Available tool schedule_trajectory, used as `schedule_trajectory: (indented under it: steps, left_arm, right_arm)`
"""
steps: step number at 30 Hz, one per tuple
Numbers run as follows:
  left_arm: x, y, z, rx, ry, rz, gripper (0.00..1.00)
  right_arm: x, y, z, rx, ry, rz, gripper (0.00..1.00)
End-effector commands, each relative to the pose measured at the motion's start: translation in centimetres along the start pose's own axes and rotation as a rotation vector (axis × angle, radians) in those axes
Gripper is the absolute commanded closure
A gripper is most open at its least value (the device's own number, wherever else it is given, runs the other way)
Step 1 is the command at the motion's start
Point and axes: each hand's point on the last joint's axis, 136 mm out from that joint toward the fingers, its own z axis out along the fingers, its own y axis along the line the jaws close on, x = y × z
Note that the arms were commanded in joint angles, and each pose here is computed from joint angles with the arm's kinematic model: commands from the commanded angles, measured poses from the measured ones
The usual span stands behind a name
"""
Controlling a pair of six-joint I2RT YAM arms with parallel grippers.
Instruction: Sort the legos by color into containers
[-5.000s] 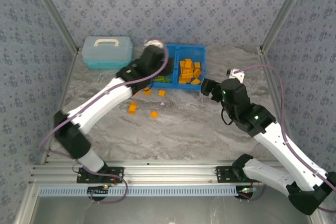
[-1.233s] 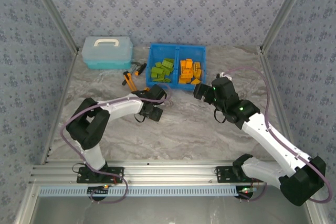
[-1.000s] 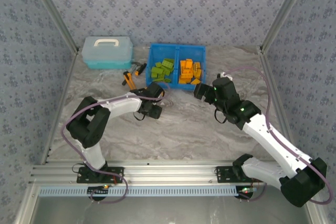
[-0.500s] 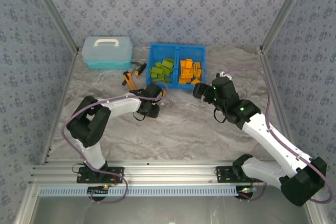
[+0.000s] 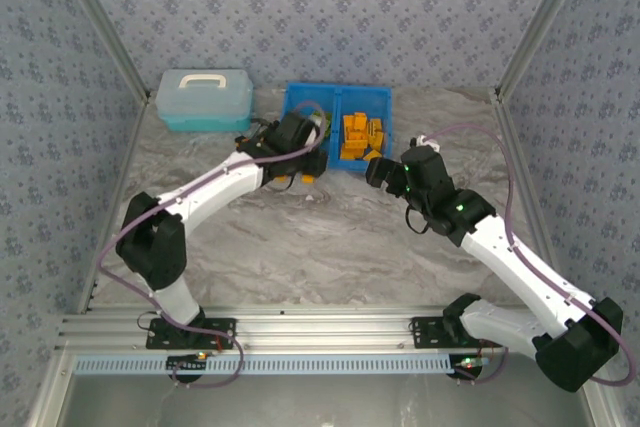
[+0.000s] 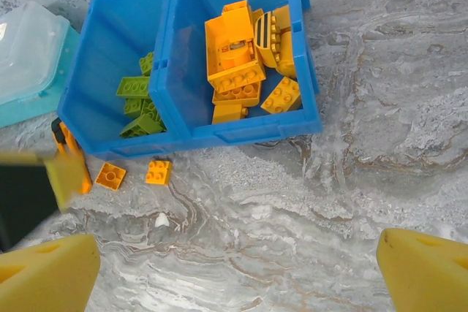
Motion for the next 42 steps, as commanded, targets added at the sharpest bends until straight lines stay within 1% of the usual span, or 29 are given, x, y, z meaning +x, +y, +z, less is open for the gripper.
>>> schedule_trajectory:
  steps: [1,4,8,12,14,15,18,20,21,24,27,29,32,34,36,38,40,42]
  left_arm:
    - [-5.0,-2.0,2.0,0.027,-0.127,0.018,0.65]
    - [-8.5,-2.8,5.2,-0.011,-0.230,0.060,0.65]
    - [-11.2,-4.4,9.5,-0.028,-0.304,0.098,0.64]
    - [-12.2,-5.0,13.4,-0.048,-0.310,0.107,0.61]
    - [-12.4,-5.4,14.4,-0.047,-0.314,0.112,0.58]
    - [-12.5,-5.7,14.8,-0.043,-0.317,0.117,0.55]
    - [-13.2,-6.7,14.3,-0.018,-0.338,0.133,0.40]
    - [-14.1,-7.5,12.9,-0.008,-0.351,0.137,0.34]
    - [-14.6,-7.7,11.9,-0.002,-0.360,0.137,0.32]
    - [-15.9,-8.3,8.1,0.023,-0.382,0.117,0.32]
    - [-15.8,-7.8,3.8,0.026,-0.402,0.093,0.33]
    - [-15.0,-6.7,0.9,0.006,-0.419,0.084,0.33]
    - [-11.7,-3.0,-2.2,-0.099,-0.389,0.085,0.33]
    - [-9.0,0.1,-3.8,-0.189,-0.341,0.076,0.33]
    - [-5.5,2.7,-4.2,-0.236,-0.269,0.064,0.33]
    - [-2.3,5.1,-4.3,-0.247,-0.194,0.032,0.33]
    - [1.1,7.6,-3.7,-0.256,-0.094,-0.012,0.32]
    - [3.9,9.4,-2.8,-0.266,-0.005,-0.027,0.32]
  right_arm:
    - [-0.8,-0.1,-0.9,0.010,-0.035,0.018,0.00]
    - [-0.5,-0.4,-1.2,0.014,-0.037,0.021,0.00]
    - [-0.5,-1.0,-1.7,0.028,-0.047,0.019,0.00]
    - [-0.7,-1.3,-2.2,0.036,-0.053,0.010,0.00]
    - [-0.8,-1.5,-2.3,0.040,-0.057,0.011,0.00]
    - [-0.7,-1.5,-2.3,0.041,-0.056,0.009,0.00]
    - [-0.7,-1.6,-2.3,0.042,-0.056,0.010,0.00]
    - [-0.6,-1.6,-2.2,0.042,-0.055,0.010,0.00]
    - [-0.7,-1.5,-2.3,0.039,-0.057,0.010,0.00]
    - [-1.0,-1.4,-2.3,0.034,-0.062,0.010,0.00]
    - [-1.2,-1.2,-2.4,0.030,-0.066,0.007,0.00]
    - [-1.2,-1.2,-2.3,0.032,-0.065,0.008,0.00]
    - [-1.0,-1.1,-2.1,0.027,-0.061,0.012,0.00]
    - [-1.1,-0.8,-1.8,0.016,-0.062,0.014,0.00]
    - [-1.2,-0.5,-1.4,0.006,-0.058,0.013,0.00]
    - [-1.1,-0.1,-0.9,0.001,-0.044,0.005,0.00]
    - [-1.0,0.2,-0.4,-0.001,-0.028,0.000,0.00]
    - [-0.9,0.5,-0.2,-0.010,-0.020,-0.002,0.00]
